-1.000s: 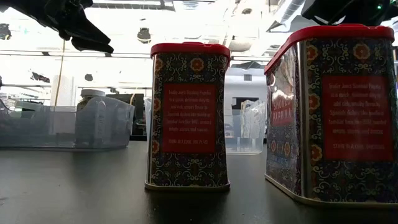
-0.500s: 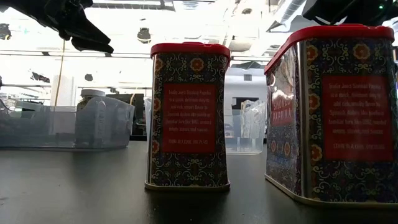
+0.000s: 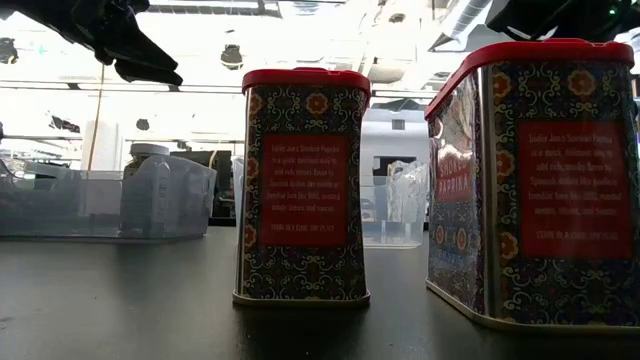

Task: Sort spices by type
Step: Put the top red seasoning can into the white bin

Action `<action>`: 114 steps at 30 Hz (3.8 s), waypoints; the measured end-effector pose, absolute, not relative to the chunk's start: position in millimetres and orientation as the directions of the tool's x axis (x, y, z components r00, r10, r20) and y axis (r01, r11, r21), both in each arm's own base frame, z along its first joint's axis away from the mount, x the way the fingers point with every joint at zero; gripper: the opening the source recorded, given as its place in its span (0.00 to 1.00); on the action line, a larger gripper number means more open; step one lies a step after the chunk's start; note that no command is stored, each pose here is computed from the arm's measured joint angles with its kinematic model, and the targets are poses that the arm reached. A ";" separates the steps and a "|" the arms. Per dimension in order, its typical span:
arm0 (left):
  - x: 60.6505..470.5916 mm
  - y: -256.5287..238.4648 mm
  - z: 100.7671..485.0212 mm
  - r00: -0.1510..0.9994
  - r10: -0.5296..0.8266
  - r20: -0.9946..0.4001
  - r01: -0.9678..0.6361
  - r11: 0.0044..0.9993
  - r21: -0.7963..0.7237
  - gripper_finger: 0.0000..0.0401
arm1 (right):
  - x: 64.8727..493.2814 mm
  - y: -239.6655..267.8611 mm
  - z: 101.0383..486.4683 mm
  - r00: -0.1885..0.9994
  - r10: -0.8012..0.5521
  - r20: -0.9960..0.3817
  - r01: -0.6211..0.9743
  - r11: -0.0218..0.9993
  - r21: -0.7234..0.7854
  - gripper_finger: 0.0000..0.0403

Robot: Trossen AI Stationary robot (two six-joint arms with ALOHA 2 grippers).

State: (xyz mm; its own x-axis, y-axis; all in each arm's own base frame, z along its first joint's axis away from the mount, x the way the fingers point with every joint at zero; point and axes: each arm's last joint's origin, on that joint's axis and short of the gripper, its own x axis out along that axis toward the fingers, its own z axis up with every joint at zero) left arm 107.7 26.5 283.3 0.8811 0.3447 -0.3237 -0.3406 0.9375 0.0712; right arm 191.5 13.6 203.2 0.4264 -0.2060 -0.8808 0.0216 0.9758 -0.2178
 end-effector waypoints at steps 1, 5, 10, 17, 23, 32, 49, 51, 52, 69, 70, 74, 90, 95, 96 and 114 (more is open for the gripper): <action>107.6 26.5 283.3 0.881 0.345 -0.324 -0.341 0.937 0.071 0.68 | 191.5 13.6 203.2 0.426 -0.206 -0.881 0.022 0.976 -0.218 0.65; 107.7 26.5 283.3 0.881 0.345 -0.324 -0.341 0.937 0.071 0.68 | 191.5 13.6 203.2 0.426 -0.206 -0.881 0.022 0.976 -0.218 0.66; 107.7 26.5 283.3 0.881 0.345 -0.324 -0.341 0.937 0.071 0.68 | 191.5 13.6 203.2 0.426 -0.206 -0.881 0.022 0.976 -0.218 0.66; 107.7 26.5 283.3 0.881 0.345 -0.324 -0.341 0.937 0.071 0.68 | 191.5 13.6 203.3 0.427 -0.206 -0.881 0.022 0.976 -0.218 0.66; 107.7 26.5 283.3 0.881 0.345 -0.324 -0.341 0.937 0.071 0.68 | 191.5 13.6 203.3 0.427 -0.206 -0.881 0.022 0.976 -0.218 0.66; 107.6 26.5 283.3 0.881 0.345 -0.323 -0.341 0.938 0.071 0.68 | 191.5 13.6 203.3 0.426 -0.207 -0.881 0.022 0.976 -0.218 0.66; 107.7 26.5 283.3 0.881 0.345 -0.324 -0.340 0.938 0.074 0.68 | 191.5 13.6 203.3 0.426 -0.208 -0.881 0.023 0.975 -0.219 0.66; 107.7 26.5 283.3 0.881 0.344 -0.324 -0.339 0.938 0.074 0.68 | 191.4 13.6 203.3 0.426 -0.208 -0.881 0.022 0.975 -0.219 0.66; 107.7 26.5 283.3 0.881 0.345 -0.324 -0.340 0.938 0.074 0.68 | 191.4 13.6 203.3 0.426 -0.208 -0.881 0.023 0.975 -0.219 0.66; 107.7 26.5 283.3 0.881 0.345 -0.324 -0.340 0.938 0.075 0.68 | 191.4 13.3 203.3 0.426 -0.216 -0.879 0.028 0.974 -0.226 0.66; 107.6 26.5 283.3 0.881 0.345 -0.324 -0.340 0.937 0.075 0.68 | 191.4 13.3 203.3 0.425 -0.216 -0.879 0.028 0.974 -0.226 0.66; 107.6 26.5 283.3 0.881 0.345 -0.324 -0.340 0.938 0.075 0.68 | 191.4 13.3 203.3 0.425 -0.216 -0.879 0.027 0.974 -0.226 0.66; 107.3 26.4 282.4 0.878 0.344 -0.333 -0.340 0.938 0.071 0.68 | 191.4 13.3 203.3 0.425 -0.216 -0.879 0.026 0.974 -0.227 0.66; 105.9 26.2 278.6 0.863 0.341 -0.372 -0.346 0.937 0.057 0.68 | 191.4 13.3 203.4 0.426 -0.216 -0.879 0.026 0.974 -0.226 0.66; 105.6 26.1 277.8 0.860 0.340 -0.380 -0.346 0.936 0.055 0.68 | 191.4 13.3 203.4 0.426 -0.216 -0.879 0.026 0.974 -0.226 0.66; 105.0 26.0 276.6 0.855 0.339 -0.392 -0.348 0.936 0.051 0.68 | 191.7 13.3 203.5 0.429 -0.215 -0.877 0.027 0.974 -0.226 0.66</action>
State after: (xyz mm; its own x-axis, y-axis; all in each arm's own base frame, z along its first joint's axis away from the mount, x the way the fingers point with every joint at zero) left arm 105.0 26.0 276.6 0.8548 0.3395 -0.3925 -0.3485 0.9360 0.0507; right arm 191.7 13.3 203.5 0.4290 -0.2154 -0.8773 0.0273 0.9738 -0.2258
